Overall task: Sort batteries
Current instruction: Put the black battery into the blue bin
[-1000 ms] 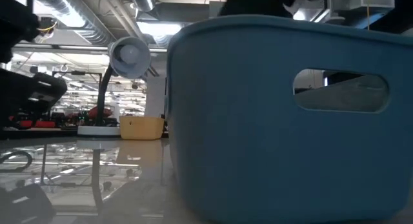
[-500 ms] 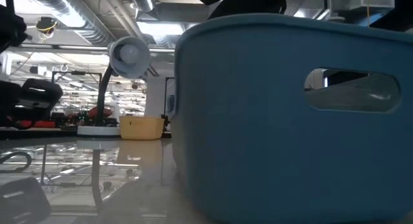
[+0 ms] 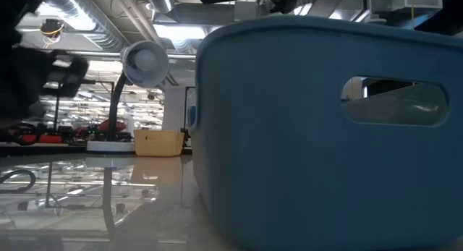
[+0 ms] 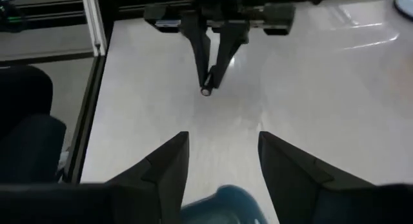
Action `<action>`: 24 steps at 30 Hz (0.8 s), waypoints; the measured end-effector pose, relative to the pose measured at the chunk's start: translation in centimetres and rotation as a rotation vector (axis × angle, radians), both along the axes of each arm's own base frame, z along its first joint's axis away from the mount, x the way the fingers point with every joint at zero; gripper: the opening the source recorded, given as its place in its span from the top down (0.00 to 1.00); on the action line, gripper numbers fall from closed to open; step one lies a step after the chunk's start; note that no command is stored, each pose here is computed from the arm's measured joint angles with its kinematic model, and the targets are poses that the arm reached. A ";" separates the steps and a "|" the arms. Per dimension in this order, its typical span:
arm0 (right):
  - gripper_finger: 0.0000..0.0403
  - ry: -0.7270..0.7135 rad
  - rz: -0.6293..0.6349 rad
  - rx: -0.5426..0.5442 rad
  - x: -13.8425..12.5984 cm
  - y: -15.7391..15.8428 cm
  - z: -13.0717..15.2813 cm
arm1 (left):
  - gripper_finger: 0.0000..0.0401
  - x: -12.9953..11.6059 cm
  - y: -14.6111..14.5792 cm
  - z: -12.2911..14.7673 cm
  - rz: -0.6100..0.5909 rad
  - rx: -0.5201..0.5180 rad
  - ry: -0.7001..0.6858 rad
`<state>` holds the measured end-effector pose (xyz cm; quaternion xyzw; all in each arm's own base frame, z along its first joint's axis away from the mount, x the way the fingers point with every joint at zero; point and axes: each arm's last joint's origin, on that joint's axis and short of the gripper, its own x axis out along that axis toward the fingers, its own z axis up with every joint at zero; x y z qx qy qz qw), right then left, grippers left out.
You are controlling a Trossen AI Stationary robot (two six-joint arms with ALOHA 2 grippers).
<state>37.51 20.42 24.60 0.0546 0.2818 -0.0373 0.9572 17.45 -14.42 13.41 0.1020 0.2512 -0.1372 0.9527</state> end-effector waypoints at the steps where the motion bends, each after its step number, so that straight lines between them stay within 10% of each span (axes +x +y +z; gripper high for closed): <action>1: 0.53 -0.004 -0.014 -0.011 0.0 -0.1 0.0 | 0.88 0.2 0.1 0.5 0.008 -0.021 -0.036; 24: 0.53 0.021 -0.496 -0.281 -2.4 -2.7 -0.7 | 0.89 12.8 -2.5 3.1 0.010 -0.070 -0.020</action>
